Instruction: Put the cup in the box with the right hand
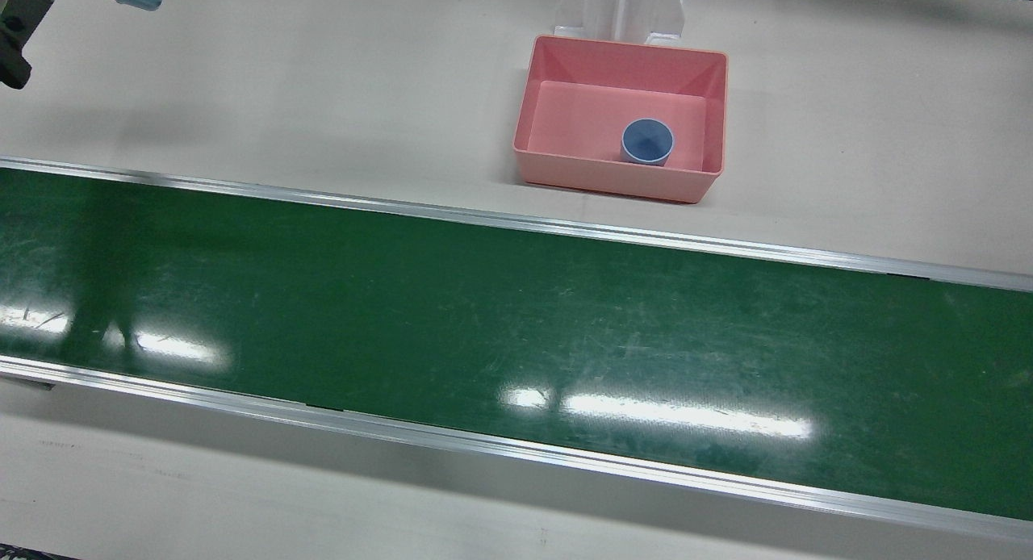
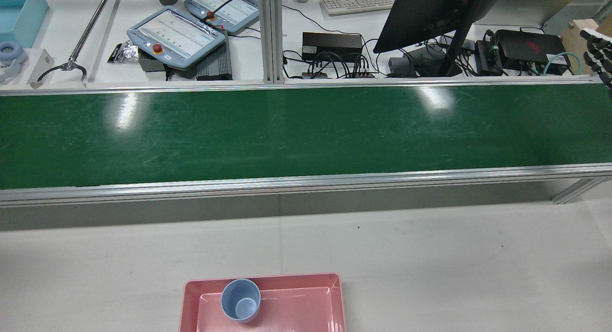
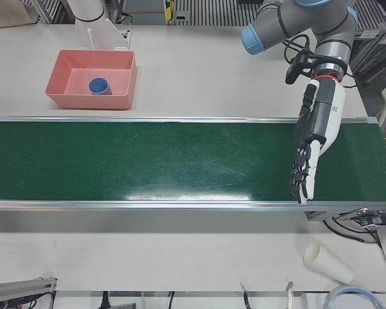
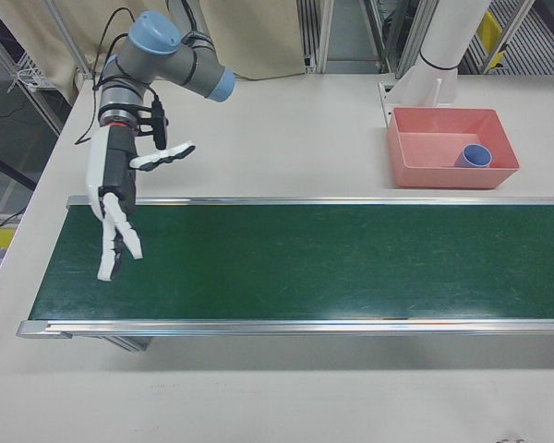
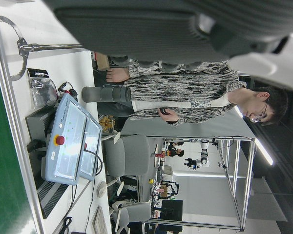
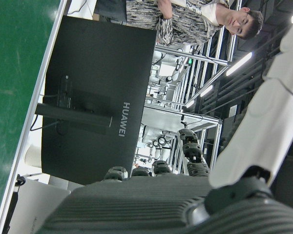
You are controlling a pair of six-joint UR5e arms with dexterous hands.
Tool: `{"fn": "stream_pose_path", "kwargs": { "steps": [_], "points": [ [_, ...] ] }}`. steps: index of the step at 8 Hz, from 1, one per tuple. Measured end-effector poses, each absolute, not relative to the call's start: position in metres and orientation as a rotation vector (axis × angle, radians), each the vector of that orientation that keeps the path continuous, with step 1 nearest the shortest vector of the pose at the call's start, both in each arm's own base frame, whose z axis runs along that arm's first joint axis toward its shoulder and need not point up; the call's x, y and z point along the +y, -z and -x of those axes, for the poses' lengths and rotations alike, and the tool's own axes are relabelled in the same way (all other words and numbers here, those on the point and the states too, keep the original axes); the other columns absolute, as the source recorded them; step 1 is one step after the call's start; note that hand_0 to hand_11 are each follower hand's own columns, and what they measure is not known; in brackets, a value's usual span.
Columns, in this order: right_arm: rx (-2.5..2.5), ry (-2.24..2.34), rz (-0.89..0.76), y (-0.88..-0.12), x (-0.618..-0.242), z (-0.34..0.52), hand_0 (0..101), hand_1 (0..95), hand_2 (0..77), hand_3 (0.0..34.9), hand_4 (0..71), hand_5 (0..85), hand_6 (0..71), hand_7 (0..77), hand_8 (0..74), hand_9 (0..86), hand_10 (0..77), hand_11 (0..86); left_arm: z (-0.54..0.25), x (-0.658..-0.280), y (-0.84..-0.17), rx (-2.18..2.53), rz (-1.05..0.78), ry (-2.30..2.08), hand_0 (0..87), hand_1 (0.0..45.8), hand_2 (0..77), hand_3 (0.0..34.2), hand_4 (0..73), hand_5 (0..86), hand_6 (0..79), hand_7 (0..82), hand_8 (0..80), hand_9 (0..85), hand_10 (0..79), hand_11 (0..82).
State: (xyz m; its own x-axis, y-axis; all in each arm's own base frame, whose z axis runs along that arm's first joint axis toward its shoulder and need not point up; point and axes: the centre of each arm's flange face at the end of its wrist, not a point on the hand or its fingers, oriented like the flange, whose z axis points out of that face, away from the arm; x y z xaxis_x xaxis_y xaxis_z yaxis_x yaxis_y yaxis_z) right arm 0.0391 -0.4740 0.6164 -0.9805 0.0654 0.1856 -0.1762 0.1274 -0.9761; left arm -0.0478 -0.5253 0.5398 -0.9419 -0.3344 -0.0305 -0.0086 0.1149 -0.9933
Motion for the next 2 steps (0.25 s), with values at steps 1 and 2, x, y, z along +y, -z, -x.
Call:
{"fn": "stream_pose_path", "kwargs": {
  "steps": [1, 2],
  "points": [
    [-2.210, -1.983, -0.125, -0.636, -0.472, -0.059, 46, 9.3, 1.1, 0.0, 0.0, 3.3, 2.2, 4.9, 0.0, 0.5, 1.1, 3.3, 0.048, -0.525, -0.540, 2.146, 0.339, 1.909, 0.0, 0.5, 0.5, 0.0, 1.1, 0.5, 0.0, 0.5, 0.0, 0.0, 0.0, 0.0],
    [-2.206, -1.998, -0.131, -0.646, -0.471, -0.068, 46, 9.3, 1.1, 0.0, 0.0, 3.3, 3.3, 6.5, 0.0, 0.5, 2.2, 4.4, 0.048, -0.525, -0.540, 2.146, 0.339, 1.910, 0.0, 0.5, 0.5, 0.0, 1.1, 0.5, 0.5, 0.5, 0.0, 0.0, 0.0, 0.0]
  ]
}}
